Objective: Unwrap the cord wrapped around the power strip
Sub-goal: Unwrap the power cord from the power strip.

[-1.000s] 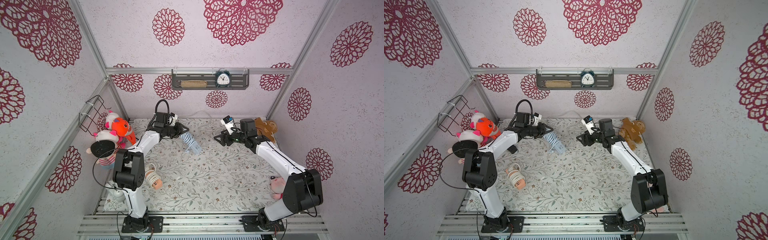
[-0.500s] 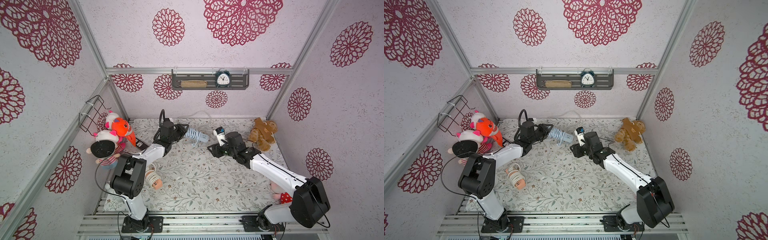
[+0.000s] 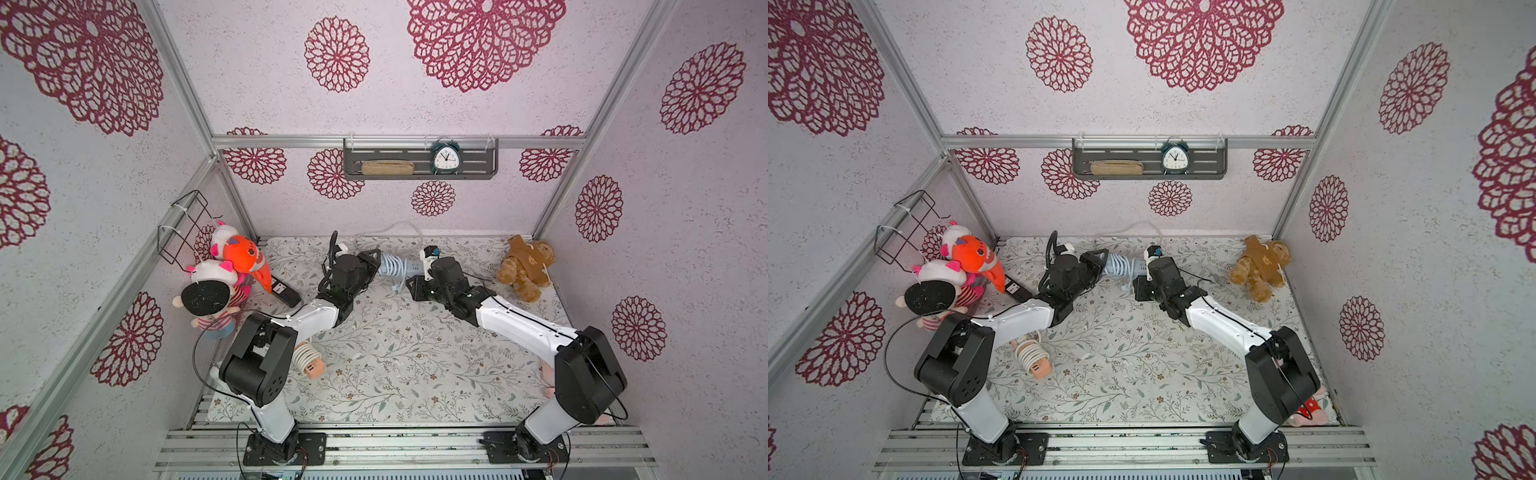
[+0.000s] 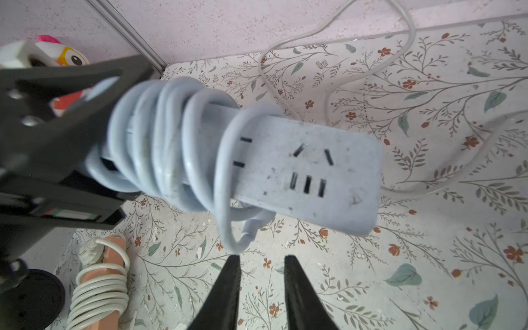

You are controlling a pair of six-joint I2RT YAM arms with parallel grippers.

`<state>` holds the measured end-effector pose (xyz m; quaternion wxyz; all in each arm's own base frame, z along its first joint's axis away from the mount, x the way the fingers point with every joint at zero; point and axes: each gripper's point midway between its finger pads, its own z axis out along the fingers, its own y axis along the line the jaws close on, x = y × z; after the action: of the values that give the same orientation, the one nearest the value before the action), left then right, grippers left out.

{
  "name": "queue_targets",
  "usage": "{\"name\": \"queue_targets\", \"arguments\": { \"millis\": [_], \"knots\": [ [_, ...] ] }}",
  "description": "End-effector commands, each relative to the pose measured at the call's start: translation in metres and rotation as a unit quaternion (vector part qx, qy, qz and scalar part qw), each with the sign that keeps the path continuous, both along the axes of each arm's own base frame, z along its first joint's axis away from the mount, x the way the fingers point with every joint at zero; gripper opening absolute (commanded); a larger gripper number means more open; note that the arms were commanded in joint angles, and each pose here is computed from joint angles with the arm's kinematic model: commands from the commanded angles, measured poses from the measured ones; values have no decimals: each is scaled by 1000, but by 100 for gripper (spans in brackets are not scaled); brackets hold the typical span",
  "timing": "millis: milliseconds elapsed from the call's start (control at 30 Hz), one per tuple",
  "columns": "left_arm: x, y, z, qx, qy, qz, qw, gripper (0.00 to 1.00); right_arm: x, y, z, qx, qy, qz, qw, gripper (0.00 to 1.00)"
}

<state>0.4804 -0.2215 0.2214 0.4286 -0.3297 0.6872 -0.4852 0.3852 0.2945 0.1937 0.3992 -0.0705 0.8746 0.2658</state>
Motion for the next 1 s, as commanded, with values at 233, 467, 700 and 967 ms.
{"name": "queue_targets", "arguments": {
  "millis": [233, 467, 700, 967],
  "knots": [
    [-4, 7, 53, -36, -64, 14, 997, 0, 12, 27, 24, 38, -25, 3, 999, 42],
    [-5, 8, 53, -34, -62, 14, 997, 0, 10, 41, 30, 54, -31, 10, 998, 41],
    [-6, 16, 51, -16, -58, 29, 998, 0, 2, 25, 21, 10, -9, -11, 1000, 30],
    [-6, 17, 47, -18, -55, 34, 998, 0, -14, 13, 38, 46, -20, -21, 999, 49]
  ]
}}
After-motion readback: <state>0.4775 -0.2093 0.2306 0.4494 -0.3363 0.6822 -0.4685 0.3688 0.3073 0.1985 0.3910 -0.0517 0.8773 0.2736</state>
